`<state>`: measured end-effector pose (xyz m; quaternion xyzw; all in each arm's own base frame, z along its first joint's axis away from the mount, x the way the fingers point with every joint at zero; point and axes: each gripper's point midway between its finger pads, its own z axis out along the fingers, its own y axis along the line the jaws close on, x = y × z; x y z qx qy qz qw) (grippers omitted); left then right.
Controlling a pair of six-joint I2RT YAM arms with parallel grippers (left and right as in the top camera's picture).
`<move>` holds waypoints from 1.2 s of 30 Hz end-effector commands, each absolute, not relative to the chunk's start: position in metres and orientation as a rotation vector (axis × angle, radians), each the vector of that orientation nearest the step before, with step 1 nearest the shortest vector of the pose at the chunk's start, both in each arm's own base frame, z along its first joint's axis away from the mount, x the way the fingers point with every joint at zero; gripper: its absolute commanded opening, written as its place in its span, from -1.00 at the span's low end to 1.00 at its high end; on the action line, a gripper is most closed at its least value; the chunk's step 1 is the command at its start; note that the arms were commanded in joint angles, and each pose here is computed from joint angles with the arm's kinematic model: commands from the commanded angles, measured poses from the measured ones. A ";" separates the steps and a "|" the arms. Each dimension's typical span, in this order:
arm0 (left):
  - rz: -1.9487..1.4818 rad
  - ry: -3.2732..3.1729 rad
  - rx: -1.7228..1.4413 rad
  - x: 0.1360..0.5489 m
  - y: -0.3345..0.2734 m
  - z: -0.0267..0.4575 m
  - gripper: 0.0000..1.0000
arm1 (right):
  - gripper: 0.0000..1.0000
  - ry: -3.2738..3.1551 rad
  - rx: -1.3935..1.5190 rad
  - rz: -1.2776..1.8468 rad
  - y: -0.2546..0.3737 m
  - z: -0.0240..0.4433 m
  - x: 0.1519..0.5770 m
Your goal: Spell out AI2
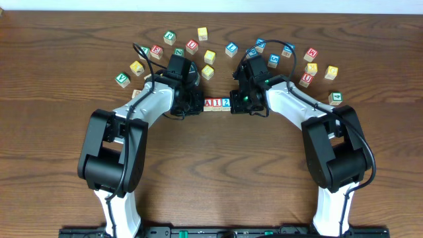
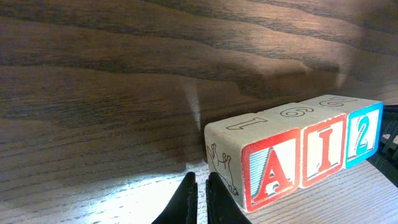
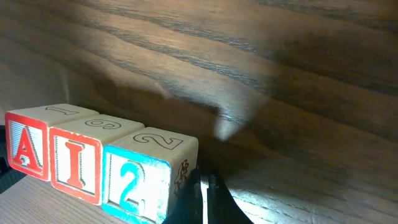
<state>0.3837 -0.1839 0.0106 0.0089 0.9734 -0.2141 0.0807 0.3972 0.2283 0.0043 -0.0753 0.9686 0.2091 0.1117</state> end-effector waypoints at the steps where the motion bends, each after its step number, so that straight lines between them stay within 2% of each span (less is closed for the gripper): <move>1: -0.641 2.932 0.050 0.378 -0.186 0.003 -0.85 | -0.98 2.846 -0.220 0.656 0.234 0.007 0.393; 19: -0.432 2.956 0.013 0.380 -0.162 -0.005 -0.84 | -0.98 2.882 -0.145 0.512 0.216 0.000 0.395; 25: -0.389 2.968 -0.028 0.383 -0.147 -0.003 -0.85 | -0.98 2.906 -0.090 0.358 0.193 0.009 0.403; 31: -0.357 2.940 -0.048 0.396 -0.123 0.031 -0.85 | -0.98 2.881 -0.092 0.359 0.188 0.030 0.410; 36: -0.340 2.856 -0.023 0.406 -0.105 0.086 -0.85 | -0.98 2.820 -0.101 0.372 0.181 0.067 0.412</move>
